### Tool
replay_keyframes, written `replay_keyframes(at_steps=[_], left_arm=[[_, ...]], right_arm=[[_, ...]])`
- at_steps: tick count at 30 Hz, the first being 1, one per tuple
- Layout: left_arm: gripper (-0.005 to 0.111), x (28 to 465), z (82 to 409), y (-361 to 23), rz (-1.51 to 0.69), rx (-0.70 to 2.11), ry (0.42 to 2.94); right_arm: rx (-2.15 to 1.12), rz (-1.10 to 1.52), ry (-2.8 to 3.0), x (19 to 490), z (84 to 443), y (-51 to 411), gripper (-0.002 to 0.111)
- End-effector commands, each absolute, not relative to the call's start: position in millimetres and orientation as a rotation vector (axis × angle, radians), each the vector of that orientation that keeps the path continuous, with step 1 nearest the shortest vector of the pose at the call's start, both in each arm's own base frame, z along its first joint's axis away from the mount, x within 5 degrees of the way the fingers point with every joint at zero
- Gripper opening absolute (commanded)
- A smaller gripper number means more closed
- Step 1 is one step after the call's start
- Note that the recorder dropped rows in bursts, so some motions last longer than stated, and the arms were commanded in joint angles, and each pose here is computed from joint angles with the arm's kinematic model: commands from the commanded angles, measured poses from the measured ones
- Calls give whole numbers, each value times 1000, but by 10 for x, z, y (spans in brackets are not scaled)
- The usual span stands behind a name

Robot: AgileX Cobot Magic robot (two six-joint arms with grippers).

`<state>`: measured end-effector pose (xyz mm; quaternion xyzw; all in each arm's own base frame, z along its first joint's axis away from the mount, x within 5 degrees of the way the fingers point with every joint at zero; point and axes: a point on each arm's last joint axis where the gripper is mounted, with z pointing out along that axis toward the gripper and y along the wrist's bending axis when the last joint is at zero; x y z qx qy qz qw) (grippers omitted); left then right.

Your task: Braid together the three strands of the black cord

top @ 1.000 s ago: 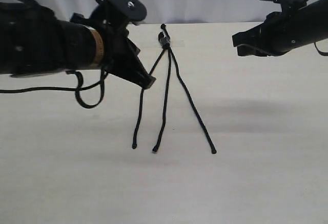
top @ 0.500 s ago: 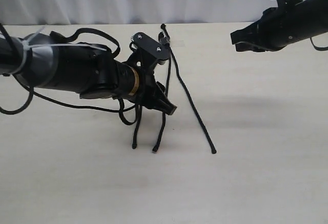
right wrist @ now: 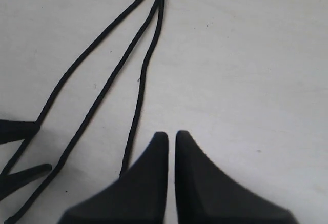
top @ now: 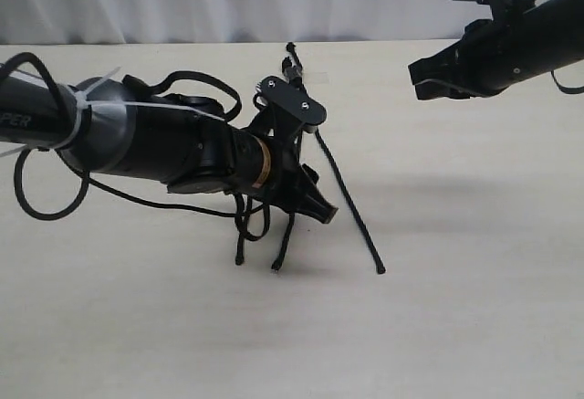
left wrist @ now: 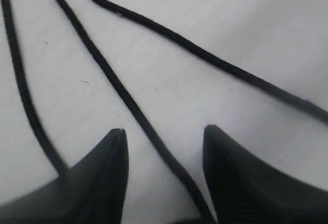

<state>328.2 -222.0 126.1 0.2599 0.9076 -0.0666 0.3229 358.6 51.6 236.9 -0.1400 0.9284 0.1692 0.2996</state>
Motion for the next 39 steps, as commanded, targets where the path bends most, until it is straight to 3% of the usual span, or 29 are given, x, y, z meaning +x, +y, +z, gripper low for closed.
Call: replay_keyframes(at_steps=[1,9,17,19,22,25,32,36,39], left_arm=[[45,3325,1252,-2238,-163,619,2418],[45,3535,953,-2320,-63,582,2497],[44,3561,848,-2365,-111,507,2534],[35,3558,845,-2361,-109,497,2542],[11,3556,844,-2360,-111,488,2547],[0,3554,874,-2359,-119,466,2551],[0,3544,1609,-2268,-81,502,2426],[0,3540,2098,-2046,-36,471,2356],[0,3591,2281,-1746,43,390,2370]], right_arm=[[-370,454,2464,3589,2376,518,4],[-369,453,2463,3590,2377,517,4],[-363,443,2454,3600,2381,511,4],[-365,442,2454,3600,2381,511,4],[-365,442,2454,3600,2381,511,4],[-362,437,2449,3605,2382,508,4],[-359,433,2446,3608,2384,506,4],[-359,433,2446,3608,2384,506,4],[-357,434,2447,3609,2384,506,4]])
